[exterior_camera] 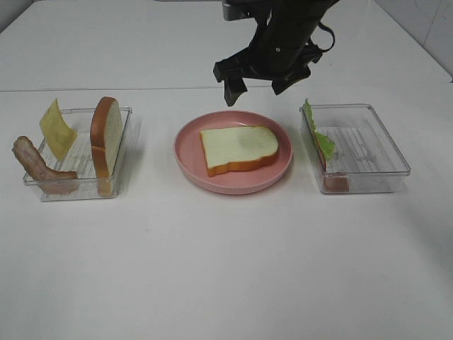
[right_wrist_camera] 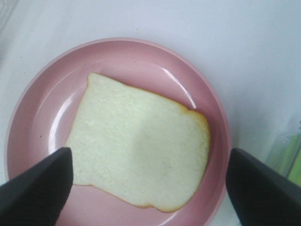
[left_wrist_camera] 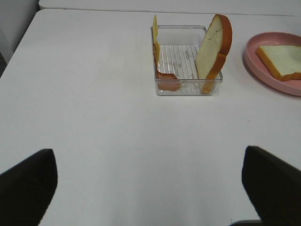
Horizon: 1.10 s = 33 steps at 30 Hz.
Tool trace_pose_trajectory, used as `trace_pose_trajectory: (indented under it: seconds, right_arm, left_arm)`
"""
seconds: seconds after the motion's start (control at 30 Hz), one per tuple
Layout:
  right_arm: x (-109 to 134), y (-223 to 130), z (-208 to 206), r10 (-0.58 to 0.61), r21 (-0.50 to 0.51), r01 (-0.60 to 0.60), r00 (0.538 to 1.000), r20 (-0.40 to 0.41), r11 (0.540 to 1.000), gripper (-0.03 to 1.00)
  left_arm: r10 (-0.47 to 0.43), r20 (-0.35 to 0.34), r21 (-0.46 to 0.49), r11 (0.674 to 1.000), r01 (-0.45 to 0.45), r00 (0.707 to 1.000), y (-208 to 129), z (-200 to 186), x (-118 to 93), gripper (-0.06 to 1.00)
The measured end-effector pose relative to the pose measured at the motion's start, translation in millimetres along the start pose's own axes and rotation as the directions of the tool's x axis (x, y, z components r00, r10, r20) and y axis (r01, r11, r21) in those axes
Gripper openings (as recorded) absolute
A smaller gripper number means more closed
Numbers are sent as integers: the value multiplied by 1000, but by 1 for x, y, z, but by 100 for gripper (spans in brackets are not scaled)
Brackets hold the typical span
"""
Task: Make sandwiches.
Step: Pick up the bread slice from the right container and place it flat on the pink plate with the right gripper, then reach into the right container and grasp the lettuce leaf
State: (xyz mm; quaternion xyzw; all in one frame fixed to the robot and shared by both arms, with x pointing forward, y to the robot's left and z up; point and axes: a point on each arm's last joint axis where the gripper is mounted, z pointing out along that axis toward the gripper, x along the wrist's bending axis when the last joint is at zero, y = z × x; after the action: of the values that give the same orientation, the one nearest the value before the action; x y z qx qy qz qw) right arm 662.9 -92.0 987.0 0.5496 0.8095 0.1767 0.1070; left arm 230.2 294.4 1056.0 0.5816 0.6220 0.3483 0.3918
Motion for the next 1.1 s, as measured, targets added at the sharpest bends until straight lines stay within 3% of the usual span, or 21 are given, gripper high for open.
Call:
trace_pose_trajectory:
  seconds: [0.27,0.43,0.5,0.8,1.1]
  right_arm:
    - [-4,16,-49,-29,28,28,998,49,999,86]
    - [-11,18,-67,-61,78,52,990,127,996,86]
    - [-19,15,-72,-91,128,65,973,210,990,86]
    - [-31,15,-72,-54,132,26,976,213,991,86]
    - [-69,4,-59,57,175,-94,977,205,980,86]
  left_arm:
    - [0,0,0,1000,0,1000,0,0,0,99]
    - [0,0,0,1000,0,1000,0,0,0,99]
    - [0,0,0,1000,0,1000,0,0,0,99]
    - [0,0,0,1000,0,1000,0,0,0,99]
    - [0,0,0,1000,0,1000,0,0,0,99]
